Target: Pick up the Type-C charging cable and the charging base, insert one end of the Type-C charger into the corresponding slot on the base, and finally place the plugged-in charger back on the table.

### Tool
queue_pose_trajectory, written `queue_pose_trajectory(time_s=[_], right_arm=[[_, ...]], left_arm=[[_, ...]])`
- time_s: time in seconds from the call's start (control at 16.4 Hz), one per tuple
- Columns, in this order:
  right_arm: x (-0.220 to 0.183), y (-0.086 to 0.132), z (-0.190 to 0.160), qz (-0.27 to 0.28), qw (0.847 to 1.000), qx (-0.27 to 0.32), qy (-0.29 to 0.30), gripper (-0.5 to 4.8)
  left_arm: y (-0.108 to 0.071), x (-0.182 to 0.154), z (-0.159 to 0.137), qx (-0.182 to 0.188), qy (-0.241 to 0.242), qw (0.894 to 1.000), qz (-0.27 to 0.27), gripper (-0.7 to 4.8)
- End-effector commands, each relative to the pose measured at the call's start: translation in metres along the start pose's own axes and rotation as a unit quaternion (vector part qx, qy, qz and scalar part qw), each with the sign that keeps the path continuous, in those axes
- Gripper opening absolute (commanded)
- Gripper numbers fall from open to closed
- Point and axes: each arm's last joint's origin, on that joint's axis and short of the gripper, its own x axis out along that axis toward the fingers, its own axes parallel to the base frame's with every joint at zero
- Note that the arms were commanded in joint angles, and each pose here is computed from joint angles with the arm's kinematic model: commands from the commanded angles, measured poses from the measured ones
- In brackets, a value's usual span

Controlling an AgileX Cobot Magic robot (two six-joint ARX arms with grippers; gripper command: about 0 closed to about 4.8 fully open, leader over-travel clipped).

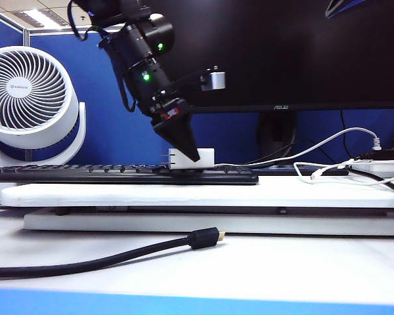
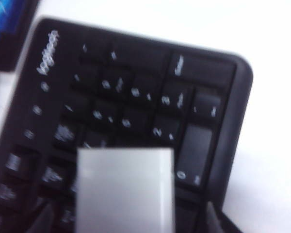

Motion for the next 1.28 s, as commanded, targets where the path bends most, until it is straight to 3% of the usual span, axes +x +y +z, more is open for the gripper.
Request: queue_pose_trajectory(time_s=[0.06,0.37,0.98,1.1,1.28], right_arm=[[-0.001,0.001,0.002,0.003,1.0,-0.004,-0.007,-0.06],[-0.001,0.001,0.002,0.003,1.0,-0.003,-0.007,-0.06],[-0.001,0.001,0.0,0.004,1.0,-0.001,0.003,-0.06],[-0.001,0.001,0.0,0.004,1.0,-0.001,0.003,-0.06],[-0.001,0.001,0.0,0.004,1.0,-0.001,0.003,-0.06]], left_arm=[[0.005,-0.011,0.009,0.007,-0.009,1.0,0.023,4.02],[0.002,-0.013,0.014,0.032,0.009,0.999,0.02,4.01],[0.0,0.007,0.01,0.029,0.033,0.999,0.01,3.94],[0.0,0.007,0.01,0.029,0.032,0.999,0.012,3.3],[0.0,0.007,0.01,0.028,0.031,0.999,0.013,3.27]])
